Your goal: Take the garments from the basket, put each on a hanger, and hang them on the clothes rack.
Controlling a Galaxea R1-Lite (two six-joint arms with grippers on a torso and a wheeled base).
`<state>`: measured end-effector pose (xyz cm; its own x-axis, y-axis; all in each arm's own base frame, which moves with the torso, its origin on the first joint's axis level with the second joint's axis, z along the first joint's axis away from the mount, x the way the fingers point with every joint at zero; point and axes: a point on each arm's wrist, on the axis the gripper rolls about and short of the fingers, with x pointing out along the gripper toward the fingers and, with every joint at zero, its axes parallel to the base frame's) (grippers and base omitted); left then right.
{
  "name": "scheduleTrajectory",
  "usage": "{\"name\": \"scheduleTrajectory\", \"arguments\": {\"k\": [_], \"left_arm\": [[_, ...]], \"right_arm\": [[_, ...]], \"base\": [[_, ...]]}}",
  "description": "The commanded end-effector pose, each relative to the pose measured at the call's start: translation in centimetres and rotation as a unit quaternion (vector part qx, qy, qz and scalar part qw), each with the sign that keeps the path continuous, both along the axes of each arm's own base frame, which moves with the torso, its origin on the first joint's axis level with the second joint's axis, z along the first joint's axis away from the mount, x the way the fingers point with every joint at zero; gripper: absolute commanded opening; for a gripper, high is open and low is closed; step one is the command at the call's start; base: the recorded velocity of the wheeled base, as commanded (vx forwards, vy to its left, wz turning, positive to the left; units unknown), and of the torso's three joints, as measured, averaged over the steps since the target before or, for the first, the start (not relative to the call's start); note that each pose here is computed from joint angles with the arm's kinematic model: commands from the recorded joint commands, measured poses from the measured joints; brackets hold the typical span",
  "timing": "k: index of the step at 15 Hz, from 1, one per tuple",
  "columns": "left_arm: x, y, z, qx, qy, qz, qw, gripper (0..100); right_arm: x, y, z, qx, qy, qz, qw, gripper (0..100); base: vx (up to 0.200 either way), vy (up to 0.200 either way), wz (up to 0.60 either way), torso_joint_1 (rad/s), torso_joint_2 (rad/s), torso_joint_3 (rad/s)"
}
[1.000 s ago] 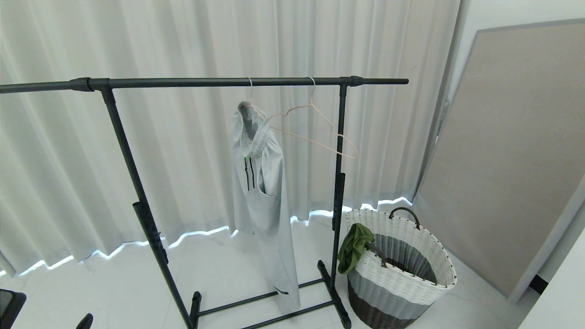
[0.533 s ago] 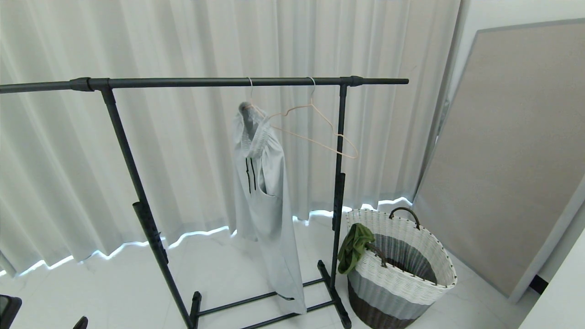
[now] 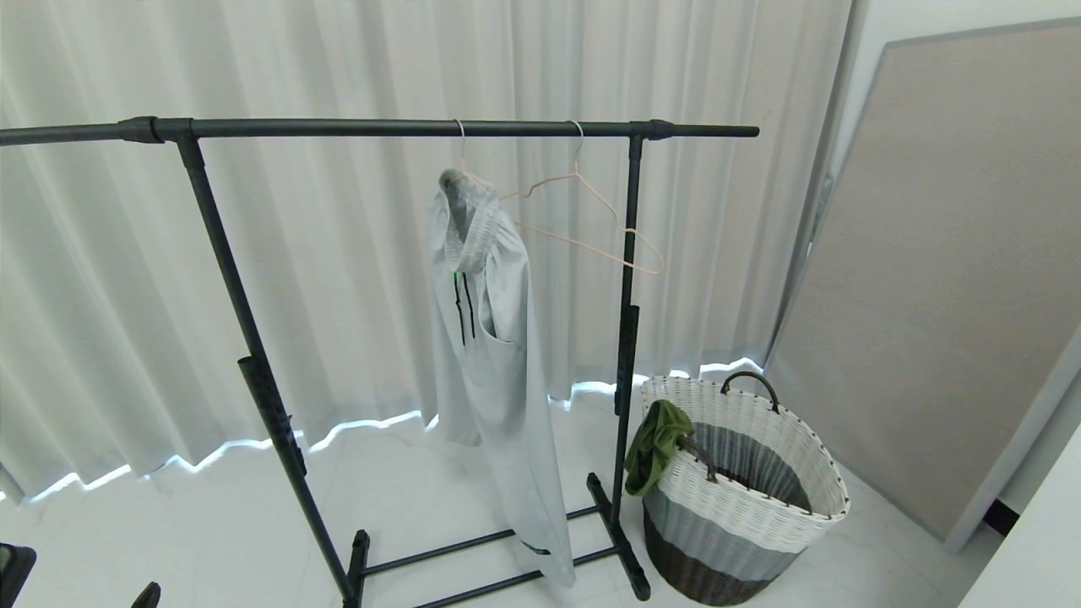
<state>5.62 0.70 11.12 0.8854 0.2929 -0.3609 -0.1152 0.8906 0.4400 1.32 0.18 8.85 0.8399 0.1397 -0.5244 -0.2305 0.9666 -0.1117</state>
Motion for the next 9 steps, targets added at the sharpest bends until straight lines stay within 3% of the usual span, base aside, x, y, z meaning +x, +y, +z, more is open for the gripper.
{"name": "scheduleTrajectory", "arguments": {"k": [1, 7, 9], "left_arm": [[0.05, 0.00, 0.06, 0.000, 0.000, 0.000, 1.0000, 100], [0.14, 0.00, 0.02, 0.000, 0.003, 0.000, 1.0000, 100], [0.31, 0.00, -0.02, -0.001, 0.010, -0.001, 1.0000, 100]], "right_arm": [[0.05, 0.01, 0.00, -0.001, 0.003, 0.001, 1.0000, 100], [0.05, 0.01, 0.00, -0.001, 0.003, 0.001, 1.0000, 100], [-0.04, 0.00, -0.03, 0.015, 0.001, -0.006, 0.9999, 100]], "base": [[0.000, 0.000, 0.00, -0.242, 0.47, 0.222], [0.000, 0.000, 0.00, -0.247, 0.45, 0.199], [0.000, 0.000, 0.00, -0.151, 0.25, 0.122]]}}
